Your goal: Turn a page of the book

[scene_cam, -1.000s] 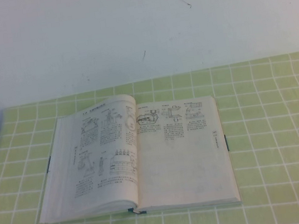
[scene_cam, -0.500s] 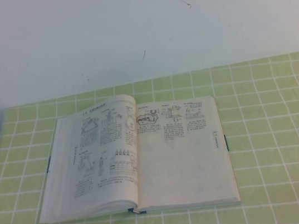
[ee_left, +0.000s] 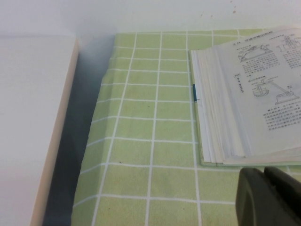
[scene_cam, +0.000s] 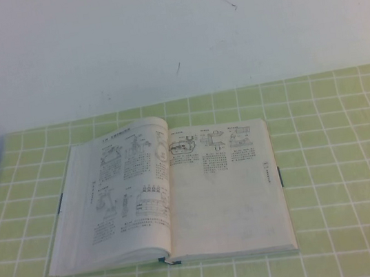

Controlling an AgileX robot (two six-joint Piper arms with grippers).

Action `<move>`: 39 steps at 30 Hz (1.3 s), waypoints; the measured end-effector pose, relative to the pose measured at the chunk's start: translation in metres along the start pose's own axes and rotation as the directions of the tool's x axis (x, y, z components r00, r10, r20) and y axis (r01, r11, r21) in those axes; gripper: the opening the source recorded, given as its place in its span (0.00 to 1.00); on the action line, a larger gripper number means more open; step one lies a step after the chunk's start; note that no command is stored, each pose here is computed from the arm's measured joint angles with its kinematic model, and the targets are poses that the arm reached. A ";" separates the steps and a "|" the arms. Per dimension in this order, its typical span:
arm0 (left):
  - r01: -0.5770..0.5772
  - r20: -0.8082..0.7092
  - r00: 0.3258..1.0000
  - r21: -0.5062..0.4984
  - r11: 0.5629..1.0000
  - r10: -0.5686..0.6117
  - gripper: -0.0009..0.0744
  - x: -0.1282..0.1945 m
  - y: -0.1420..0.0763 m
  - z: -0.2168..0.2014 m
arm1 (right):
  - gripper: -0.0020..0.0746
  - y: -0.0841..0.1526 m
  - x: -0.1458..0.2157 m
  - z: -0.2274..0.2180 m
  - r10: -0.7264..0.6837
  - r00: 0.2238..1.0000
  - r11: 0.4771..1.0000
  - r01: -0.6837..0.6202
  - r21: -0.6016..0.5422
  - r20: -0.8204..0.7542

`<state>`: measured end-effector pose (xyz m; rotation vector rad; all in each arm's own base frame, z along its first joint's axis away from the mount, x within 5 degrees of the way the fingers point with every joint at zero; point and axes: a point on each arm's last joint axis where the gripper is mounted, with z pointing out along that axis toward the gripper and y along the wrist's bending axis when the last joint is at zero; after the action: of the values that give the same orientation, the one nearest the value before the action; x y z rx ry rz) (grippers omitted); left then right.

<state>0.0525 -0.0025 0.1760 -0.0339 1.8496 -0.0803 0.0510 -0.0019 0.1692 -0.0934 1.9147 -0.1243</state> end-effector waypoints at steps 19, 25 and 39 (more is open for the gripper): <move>0.034 -0.001 0.999 0.013 0.999 -0.034 0.01 0.000 -0.001 0.000 | 0.02 0.000 0.000 0.000 0.001 1.000 1.000 -0.001 0.000 0.000; 0.038 -0.001 0.999 0.015 0.999 -0.038 0.01 0.000 -0.001 0.000 | 0.02 0.000 0.000 0.000 0.001 1.000 1.000 -0.001 0.000 0.000; 0.040 -0.001 0.999 0.015 0.999 -0.040 0.01 0.000 -0.001 0.000 | 0.02 0.000 0.000 0.000 0.001 1.000 1.000 -0.001 0.000 0.000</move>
<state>0.0524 -0.0039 0.1761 -0.0601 1.8491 -0.1219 0.0510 -0.0019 0.1692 -0.0930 1.9147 -0.1236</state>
